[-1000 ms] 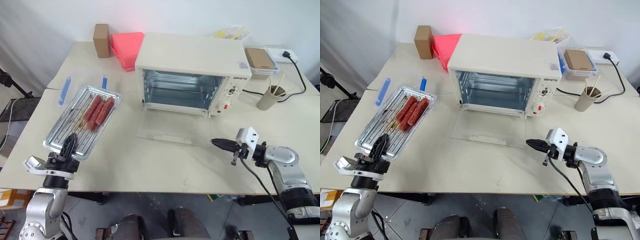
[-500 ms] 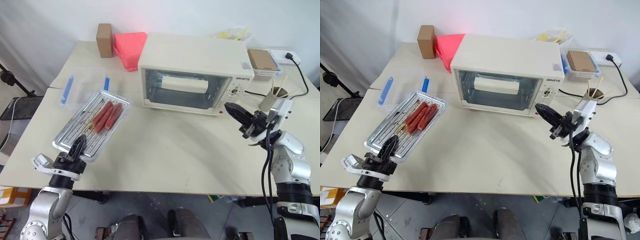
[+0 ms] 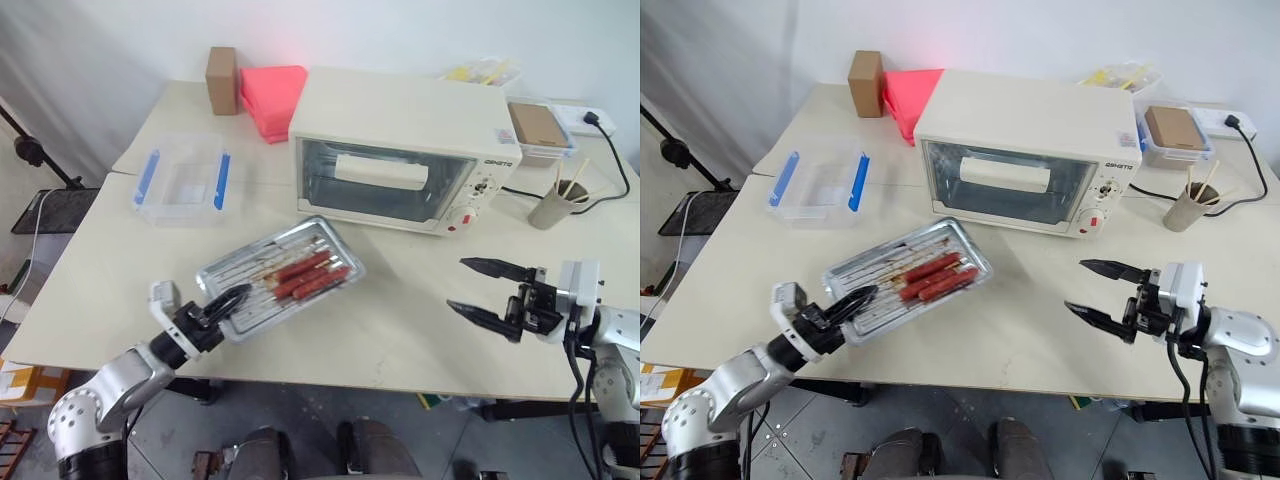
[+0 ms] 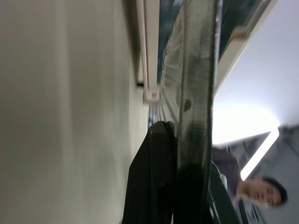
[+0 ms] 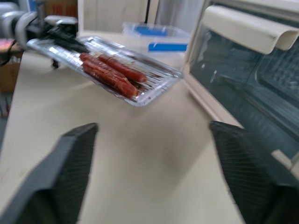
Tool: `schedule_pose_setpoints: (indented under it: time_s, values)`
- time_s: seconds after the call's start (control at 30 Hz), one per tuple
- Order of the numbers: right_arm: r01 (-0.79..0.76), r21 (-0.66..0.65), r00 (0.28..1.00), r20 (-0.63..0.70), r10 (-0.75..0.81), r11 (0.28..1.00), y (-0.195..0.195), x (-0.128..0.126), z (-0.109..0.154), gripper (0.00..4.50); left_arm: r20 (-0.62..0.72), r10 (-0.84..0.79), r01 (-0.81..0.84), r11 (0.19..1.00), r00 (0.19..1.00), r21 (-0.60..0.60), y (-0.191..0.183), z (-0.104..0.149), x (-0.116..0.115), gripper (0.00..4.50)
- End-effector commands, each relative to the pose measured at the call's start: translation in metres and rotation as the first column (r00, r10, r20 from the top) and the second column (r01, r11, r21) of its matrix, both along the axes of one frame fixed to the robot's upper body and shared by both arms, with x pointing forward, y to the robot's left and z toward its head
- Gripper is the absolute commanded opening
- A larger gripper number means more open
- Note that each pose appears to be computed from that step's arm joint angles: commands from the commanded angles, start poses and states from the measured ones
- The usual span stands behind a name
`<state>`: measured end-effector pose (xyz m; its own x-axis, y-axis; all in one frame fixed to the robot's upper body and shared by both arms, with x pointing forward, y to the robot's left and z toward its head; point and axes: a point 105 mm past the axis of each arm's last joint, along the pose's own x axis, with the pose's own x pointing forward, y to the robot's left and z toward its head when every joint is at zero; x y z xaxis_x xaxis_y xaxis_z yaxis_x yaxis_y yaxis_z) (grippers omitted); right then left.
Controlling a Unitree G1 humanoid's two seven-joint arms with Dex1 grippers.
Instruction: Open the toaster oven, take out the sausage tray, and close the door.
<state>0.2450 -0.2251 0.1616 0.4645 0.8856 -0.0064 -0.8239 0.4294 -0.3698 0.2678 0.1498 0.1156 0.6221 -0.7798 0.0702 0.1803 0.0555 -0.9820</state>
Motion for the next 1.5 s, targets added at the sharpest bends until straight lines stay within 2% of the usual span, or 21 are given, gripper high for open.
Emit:
schedule_pose_setpoints:
  time_s: [0.03,0.23,0.37,0.5,0.63,0.8,1.0,1.13,1.17,1.23,1.27,1.33,1.43,1.5]
  values:
    - [0.018,-0.06,0.998,0.055,-0.014,0.998,-0.009,-0.013,0.009,4.48,-0.023,-0.141,0.14,0.99,0.99,-0.027,-0.022,-0.003,0.001,0.0]
    - [0.083,-0.075,0.996,0.024,-0.081,0.994,-0.019,-0.031,0.005,4.48,-0.058,-0.317,0.319,0.947,0.947,0.041,-0.055,-0.013,0.017,0.0]
    - [0.115,-0.095,0.993,-0.009,-0.116,0.989,-0.024,-0.042,-0.004,4.48,-0.066,-0.364,0.369,0.924,0.929,0.102,-0.07,-0.015,0.035,0.0]
    - [0.147,-0.088,0.989,-0.013,-0.148,0.985,-0.027,-0.045,-0.003,4.48,-0.081,-0.416,0.423,0.893,0.906,0.153,-0.081,-0.017,0.042,0.0]
    - [0.14,-0.097,0.989,-0.035,-0.144,0.985,-0.022,-0.044,-0.005,4.48,-0.121,-0.417,0.434,0.861,0.901,0.267,-0.093,-0.024,0.058,0.0]
    - [0.138,-0.088,0.989,-0.041,-0.141,0.987,-0.018,-0.042,-0.006,4.5,-0.099,-0.427,0.438,0.856,0.899,0.277,-0.084,-0.017,0.057,1.17]
    - [0.112,-0.085,0.991,-0.065,-0.117,0.99,-0.014,-0.038,-0.011,4.5,-0.07,-0.384,0.385,0.866,0.921,0.32,-0.052,-0.016,0.049,3.09]
    - [0.09,-0.084,0.993,-0.07,-0.096,0.992,-0.013,-0.029,-0.012,4.5,0.046,-0.31,0.265,0.872,0.95,0.412,-0.013,-0.004,0.042,4.26]
    - [0.087,-0.084,0.993,-0.071,-0.093,0.993,-0.013,-0.027,-0.012,4.5,0.089,-0.301,0.222,0.843,0.949,0.49,-0.003,-0.005,0.04,4.46]
    - [0.074,-0.085,0.994,-0.072,-0.08,0.994,-0.013,-0.023,-0.011,4.5,0.282,-0.34,0.078,0.75,0.897,0.657,0.02,0.0,0.035,4.48]
    - [0.064,-0.085,0.995,-0.072,-0.07,0.994,-0.012,-0.021,-0.011,4.5,0.383,-0.389,0.005,0.707,0.838,0.707,0.03,0.005,0.029,4.48]
    - [0.041,-0.084,0.996,-0.073,-0.047,0.996,-0.009,-0.017,-0.009,4.5,0.505,-0.462,-0.103,0.655,0.729,0.749,0.048,0.015,0.017,4.48]
    - [0.0,-0.081,0.997,-0.076,-0.006,0.997,-0.004,-0.013,-0.006,4.5,0.585,-0.62,-0.271,0.529,0.523,0.804,0.065,0.023,0.002,4.48]
    - [-0.032,-0.077,0.997,-0.079,0.026,0.996,0.001,-0.01,-0.004,4.5,0.593,-0.684,-0.32,0.498,0.426,0.805,0.068,0.028,-0.008,4.48]
